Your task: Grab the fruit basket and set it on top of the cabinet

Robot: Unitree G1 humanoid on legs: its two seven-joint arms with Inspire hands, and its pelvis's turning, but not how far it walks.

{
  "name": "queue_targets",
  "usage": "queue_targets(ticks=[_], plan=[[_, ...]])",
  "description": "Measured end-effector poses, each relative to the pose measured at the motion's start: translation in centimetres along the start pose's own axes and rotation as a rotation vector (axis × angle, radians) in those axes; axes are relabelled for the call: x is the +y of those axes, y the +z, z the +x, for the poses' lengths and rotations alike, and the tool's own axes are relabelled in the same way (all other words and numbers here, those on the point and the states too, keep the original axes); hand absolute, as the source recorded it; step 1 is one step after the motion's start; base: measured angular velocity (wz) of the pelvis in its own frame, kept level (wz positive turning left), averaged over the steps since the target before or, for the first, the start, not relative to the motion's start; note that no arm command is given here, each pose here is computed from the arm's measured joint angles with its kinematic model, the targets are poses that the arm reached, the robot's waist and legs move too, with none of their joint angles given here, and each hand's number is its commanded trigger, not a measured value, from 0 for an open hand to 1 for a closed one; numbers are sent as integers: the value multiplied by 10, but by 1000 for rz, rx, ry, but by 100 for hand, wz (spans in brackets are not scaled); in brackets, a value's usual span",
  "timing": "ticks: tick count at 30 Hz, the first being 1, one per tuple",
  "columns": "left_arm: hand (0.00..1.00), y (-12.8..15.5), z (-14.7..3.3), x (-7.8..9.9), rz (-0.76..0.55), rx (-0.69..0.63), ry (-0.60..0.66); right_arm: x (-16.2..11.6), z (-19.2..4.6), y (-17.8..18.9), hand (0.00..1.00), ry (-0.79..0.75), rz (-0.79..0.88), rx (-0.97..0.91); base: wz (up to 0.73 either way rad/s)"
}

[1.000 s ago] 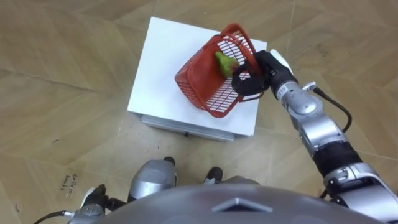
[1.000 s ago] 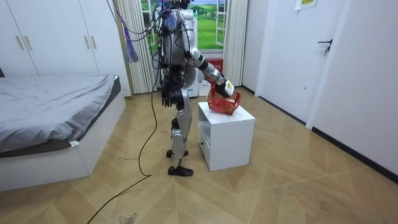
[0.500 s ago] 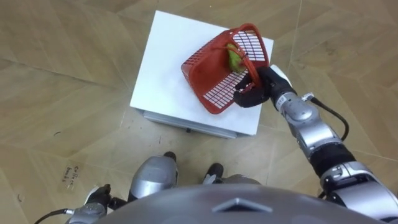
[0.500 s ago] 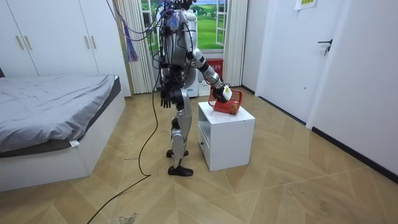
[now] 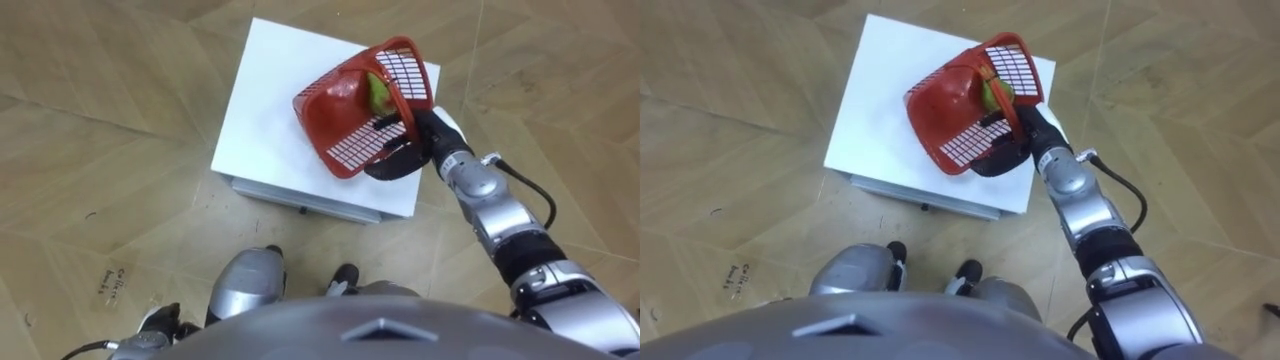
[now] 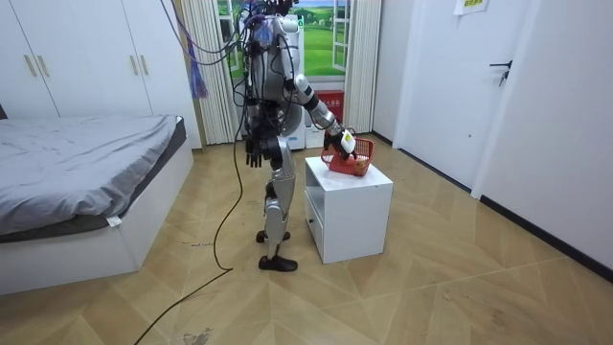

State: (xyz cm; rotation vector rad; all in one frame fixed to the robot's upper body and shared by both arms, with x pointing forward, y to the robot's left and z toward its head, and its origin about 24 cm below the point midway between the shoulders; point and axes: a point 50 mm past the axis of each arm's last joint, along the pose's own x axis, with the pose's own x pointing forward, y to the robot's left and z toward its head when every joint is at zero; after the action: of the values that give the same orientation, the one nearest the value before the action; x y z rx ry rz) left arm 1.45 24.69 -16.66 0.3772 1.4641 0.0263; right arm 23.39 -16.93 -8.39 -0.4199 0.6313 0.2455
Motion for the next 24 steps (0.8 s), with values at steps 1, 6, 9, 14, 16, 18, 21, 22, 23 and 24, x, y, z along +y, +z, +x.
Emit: queue_targets(ticks=[1, 6, 9, 14, 16, 18, 21, 22, 23, 24], plan=[[0, 0, 0, 0, 0, 0, 0, 0, 0, 0, 0, 0, -1, 0, 0], [0, 0, 0, 0, -3, 0, 6, 0, 0, 5, 0, 7, -8, -23, 0], [0, 0, 0, -1, -2, 3, 14, 2, 0, 8, 0, 13, -15, -43, -1], [0, 2, 0, -3, -4, 4, 11, 13, -7, 4, 0, 37, -42, -59, -1], [0, 2, 0, -3, -2, 6, 15, 15, -9, 0, 0, 53, -37, -48, -6], [0, 4, 0, -3, 17, 0, 19, 17, -12, -2, 0, 62, -29, -54, -2], [0, 6, 0, -3, 24, -9, 21, 18, -14, 2, 0, 68, -27, -74, -9], [0, 6, 0, -3, 24, -9, 21, 18, -14, 3, 0, 67, -27, -79, -8], [0, 8, 0, -2, 29, -16, 23, 18, -14, 4, 0, 67, -26, -83, -3], [0, 9, 0, -2, 31, -22, 24, 18, -14, 4, 0, 67, -26, -83, 0]])
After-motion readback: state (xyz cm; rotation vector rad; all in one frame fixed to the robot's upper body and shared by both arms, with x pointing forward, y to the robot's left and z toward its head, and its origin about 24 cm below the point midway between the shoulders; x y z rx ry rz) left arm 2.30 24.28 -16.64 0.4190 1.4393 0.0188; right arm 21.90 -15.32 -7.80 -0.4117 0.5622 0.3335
